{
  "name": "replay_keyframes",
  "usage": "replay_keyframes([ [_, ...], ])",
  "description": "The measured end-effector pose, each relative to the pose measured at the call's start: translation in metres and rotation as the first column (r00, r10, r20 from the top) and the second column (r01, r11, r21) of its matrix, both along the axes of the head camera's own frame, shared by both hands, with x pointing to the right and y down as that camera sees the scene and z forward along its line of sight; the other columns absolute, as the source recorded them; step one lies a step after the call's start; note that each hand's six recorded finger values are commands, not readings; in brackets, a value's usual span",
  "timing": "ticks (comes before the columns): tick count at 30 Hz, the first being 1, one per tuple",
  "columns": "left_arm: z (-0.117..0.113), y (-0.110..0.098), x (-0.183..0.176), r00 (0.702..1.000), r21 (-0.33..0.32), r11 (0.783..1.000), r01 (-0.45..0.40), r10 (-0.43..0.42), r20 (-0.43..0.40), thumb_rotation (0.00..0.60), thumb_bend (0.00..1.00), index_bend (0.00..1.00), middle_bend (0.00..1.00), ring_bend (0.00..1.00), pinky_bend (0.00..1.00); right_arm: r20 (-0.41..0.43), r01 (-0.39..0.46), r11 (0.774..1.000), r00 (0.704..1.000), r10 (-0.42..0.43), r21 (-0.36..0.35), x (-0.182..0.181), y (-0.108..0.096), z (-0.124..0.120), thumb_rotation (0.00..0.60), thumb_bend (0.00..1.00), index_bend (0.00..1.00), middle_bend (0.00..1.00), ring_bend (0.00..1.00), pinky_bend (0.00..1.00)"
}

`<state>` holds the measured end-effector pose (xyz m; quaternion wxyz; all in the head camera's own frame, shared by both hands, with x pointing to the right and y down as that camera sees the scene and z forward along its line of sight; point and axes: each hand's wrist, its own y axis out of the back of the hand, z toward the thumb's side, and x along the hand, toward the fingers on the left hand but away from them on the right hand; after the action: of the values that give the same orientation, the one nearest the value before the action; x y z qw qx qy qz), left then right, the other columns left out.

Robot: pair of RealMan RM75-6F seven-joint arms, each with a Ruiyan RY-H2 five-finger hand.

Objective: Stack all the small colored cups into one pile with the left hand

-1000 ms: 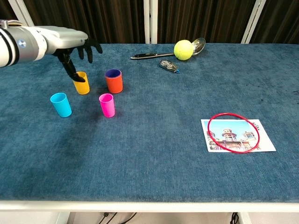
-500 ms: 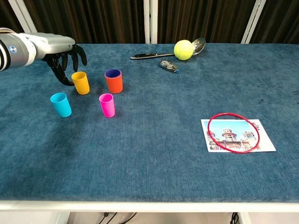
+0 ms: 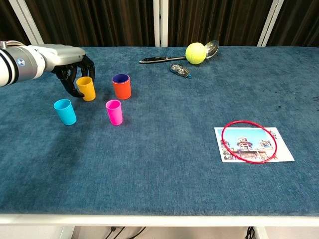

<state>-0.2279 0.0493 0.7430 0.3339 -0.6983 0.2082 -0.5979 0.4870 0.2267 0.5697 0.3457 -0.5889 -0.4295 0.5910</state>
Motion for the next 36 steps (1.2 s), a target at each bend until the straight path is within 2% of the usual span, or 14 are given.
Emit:
replay_keyframes([
  [10, -0.004, -0.004, 0.005, 0.999, 0.004, 1.0, 0.031, -0.031, -0.042, 0.6, 0.29, 0.44, 0.46, 0.56, 0.18, 0.001, -0.001, 1.0, 1.0, 0.001, -0.003, 0.001, 0.0, 0.0, 0.6, 0.33, 0.0, 0.0, 0.0, 0.0],
  [16, -0.009, -0.008, 0.005, 0.994, -0.004, 0.997, 0.08, -0.08, -0.081, 0.6, 0.29, 0.45, 0.46, 0.56, 0.18, 0.003, -0.004, 1.0, 1.0, 0.004, -0.003, 0.002, 0.001, 0.0, 0.6, 0.33, 0.0, 0.0, 0.0, 0.0],
  [27, -0.042, -0.026, 0.019, 0.957, 0.026, 0.982, 0.186, -0.175, -0.234, 0.6, 0.29, 0.45, 0.47, 0.56, 0.18, 0.012, 0.003, 1.0, 1.0, -0.003, 0.007, -0.001, 0.0, -0.002, 0.6, 0.33, 0.0, 0.0, 0.0, 0.0],
  [36, -0.044, -0.021, 0.037, 0.938, 0.005, 0.98, 0.198, -0.188, -0.292, 0.6, 0.29, 0.45, 0.47, 0.56, 0.18, 0.013, 0.001, 1.0, 1.0, -0.001, 0.011, 0.0, 0.0, -0.005, 0.6, 0.33, 0.0, 0.0, 0.0, 0.0],
])
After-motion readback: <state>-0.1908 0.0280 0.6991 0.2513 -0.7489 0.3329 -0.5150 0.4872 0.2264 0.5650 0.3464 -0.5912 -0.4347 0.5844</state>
